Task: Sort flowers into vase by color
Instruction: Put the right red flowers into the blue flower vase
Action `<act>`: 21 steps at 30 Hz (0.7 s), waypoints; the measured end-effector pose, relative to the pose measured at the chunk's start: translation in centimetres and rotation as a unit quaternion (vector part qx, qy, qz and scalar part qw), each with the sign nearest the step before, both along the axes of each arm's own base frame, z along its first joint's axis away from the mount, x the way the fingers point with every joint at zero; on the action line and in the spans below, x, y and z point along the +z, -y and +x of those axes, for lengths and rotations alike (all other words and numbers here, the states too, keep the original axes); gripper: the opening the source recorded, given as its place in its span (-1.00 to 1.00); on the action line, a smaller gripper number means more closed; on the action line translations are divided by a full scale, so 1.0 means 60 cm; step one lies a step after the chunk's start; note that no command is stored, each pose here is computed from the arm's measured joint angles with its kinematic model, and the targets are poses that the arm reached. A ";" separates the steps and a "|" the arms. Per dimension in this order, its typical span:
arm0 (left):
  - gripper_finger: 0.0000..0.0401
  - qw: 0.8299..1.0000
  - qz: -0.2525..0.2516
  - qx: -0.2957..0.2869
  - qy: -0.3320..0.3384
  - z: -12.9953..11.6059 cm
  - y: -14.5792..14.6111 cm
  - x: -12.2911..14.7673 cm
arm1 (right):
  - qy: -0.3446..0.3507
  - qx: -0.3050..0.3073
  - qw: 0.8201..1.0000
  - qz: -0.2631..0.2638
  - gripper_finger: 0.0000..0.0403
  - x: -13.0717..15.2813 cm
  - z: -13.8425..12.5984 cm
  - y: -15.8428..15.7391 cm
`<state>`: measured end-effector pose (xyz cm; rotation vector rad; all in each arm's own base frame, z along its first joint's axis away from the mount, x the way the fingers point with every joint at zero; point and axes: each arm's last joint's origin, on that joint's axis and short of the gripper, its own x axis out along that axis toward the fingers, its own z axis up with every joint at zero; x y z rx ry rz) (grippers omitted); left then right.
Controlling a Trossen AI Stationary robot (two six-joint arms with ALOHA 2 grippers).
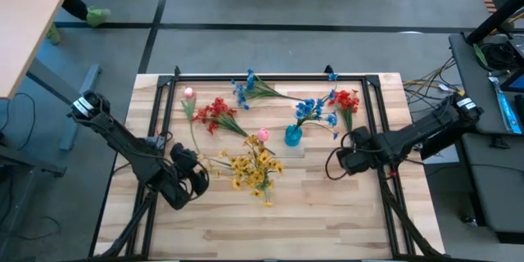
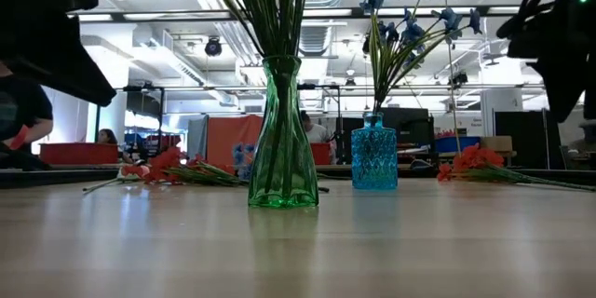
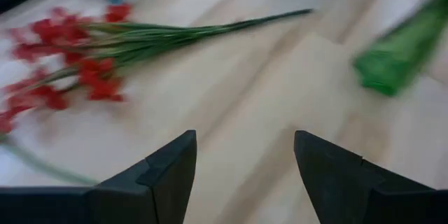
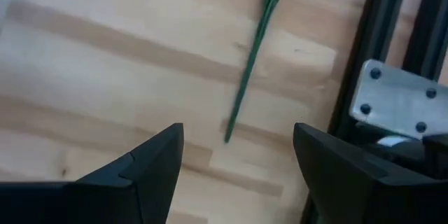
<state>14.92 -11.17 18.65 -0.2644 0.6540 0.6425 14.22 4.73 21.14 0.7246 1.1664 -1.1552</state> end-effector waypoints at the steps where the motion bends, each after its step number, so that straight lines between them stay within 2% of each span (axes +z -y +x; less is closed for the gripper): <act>1: 0.12 1.000 0.001 0.009 -0.002 -0.003 -0.003 0.000 | -0.003 -0.001 1.000 -0.003 0.27 -0.002 0.000 0.005; 12: 0.12 1.000 0.011 0.023 -0.009 -0.008 -0.008 -0.002 | -0.017 -0.033 0.999 0.004 0.12 -0.024 0.017 0.058; 17: 0.12 0.999 0.020 0.023 -0.013 -0.010 -0.010 -0.001 | 0.000 -0.028 1.000 0.005 0.12 -0.028 0.031 0.089; 21: 0.12 0.999 0.021 0.023 -0.015 -0.011 -0.011 -0.001 | -0.019 -0.035 0.999 0.023 0.17 -0.032 0.027 0.115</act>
